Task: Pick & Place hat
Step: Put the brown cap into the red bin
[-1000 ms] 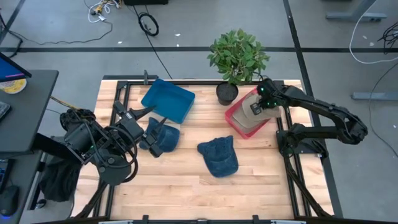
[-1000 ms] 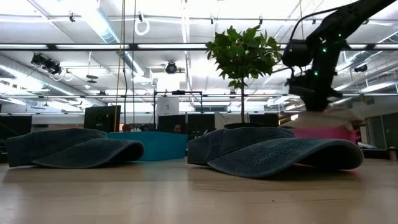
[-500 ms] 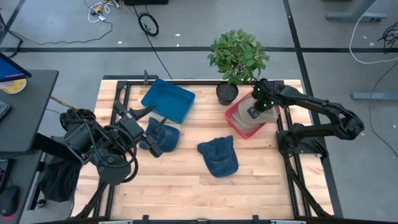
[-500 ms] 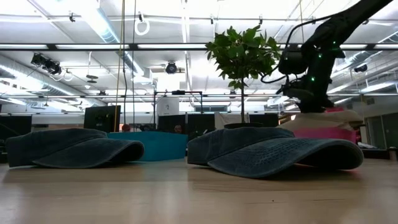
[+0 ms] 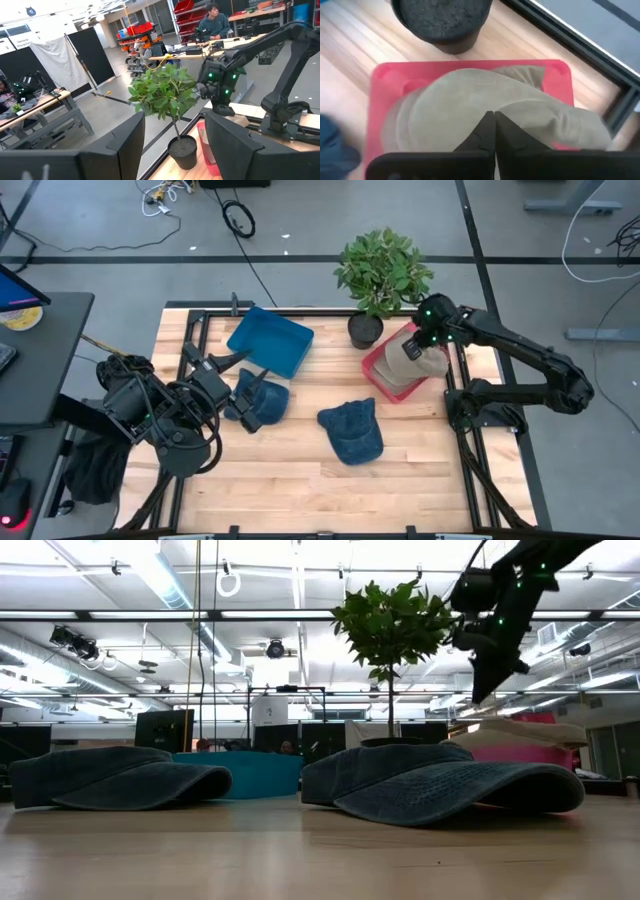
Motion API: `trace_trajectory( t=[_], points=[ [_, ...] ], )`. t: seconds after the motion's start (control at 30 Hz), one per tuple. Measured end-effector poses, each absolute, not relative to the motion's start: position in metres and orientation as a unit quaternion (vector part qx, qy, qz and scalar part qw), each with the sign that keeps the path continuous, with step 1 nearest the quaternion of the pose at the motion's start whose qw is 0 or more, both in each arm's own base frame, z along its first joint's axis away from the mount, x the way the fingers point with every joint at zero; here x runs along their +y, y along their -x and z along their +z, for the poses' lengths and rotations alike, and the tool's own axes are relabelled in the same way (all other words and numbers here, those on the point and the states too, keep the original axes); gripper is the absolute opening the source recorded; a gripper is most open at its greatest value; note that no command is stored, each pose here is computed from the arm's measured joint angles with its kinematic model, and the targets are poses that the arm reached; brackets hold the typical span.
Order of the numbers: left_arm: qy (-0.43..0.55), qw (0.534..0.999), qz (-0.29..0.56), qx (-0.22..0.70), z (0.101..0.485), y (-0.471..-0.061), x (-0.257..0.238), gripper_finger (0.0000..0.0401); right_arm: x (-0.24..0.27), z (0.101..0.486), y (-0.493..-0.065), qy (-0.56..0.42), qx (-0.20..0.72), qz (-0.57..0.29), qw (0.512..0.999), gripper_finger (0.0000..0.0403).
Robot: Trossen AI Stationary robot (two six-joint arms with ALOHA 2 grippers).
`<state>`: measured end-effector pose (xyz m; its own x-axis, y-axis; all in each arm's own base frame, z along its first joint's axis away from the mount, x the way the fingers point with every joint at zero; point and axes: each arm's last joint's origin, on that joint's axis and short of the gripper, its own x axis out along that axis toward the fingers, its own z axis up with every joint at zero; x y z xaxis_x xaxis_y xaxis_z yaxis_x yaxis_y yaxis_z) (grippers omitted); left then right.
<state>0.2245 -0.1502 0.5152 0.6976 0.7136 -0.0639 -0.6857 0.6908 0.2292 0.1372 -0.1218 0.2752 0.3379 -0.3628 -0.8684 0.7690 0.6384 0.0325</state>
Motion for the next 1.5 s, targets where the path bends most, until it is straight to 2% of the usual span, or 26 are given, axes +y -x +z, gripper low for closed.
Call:
trace_trajectory(
  t=[0.17, 0.37, 0.53, 0.63, 0.9, 1.13, 1.5],
  points=[
    [-0.105, 0.915, 0.381, 0.079, 0.515, -0.224, -0.15, 0.0211, -0.112, 0.291, -0.129, -0.314, 0.459, -0.355, 0.751, 0.0],
    [-0.104, 0.915, 0.381, 0.078, 0.515, -0.224, -0.15, 0.021, -0.101, 0.288, -0.12, -0.39, 0.495, -0.343, 0.697, 0.0],
    [-0.104, 0.915, 0.381, 0.078, 0.515, -0.225, -0.15, 0.021, -0.095, 0.285, -0.109, -0.369, 0.549, -0.38, 0.646, 0.0],
    [-0.104, 0.915, 0.381, 0.078, 0.515, -0.225, -0.15, 0.021, -0.095, 0.28, -0.107, -0.355, 0.562, -0.387, 0.639, 0.0],
    [-0.094, 0.917, 0.381, 0.073, 0.517, -0.225, -0.151, 0.021, -0.093, 0.233, -0.106, -0.365, 0.607, -0.376, 0.598, 0.0],
    [-0.082, 0.918, 0.381, 0.066, 0.518, -0.226, -0.152, 0.021, -0.093, 0.208, -0.104, -0.353, 0.604, -0.403, 0.59, 0.0],
    [-0.076, 0.919, 0.381, 0.063, 0.519, -0.227, -0.152, 0.021, -0.107, 0.223, -0.115, -0.304, 0.552, -0.44, 0.64, 0.0]
  ],
)
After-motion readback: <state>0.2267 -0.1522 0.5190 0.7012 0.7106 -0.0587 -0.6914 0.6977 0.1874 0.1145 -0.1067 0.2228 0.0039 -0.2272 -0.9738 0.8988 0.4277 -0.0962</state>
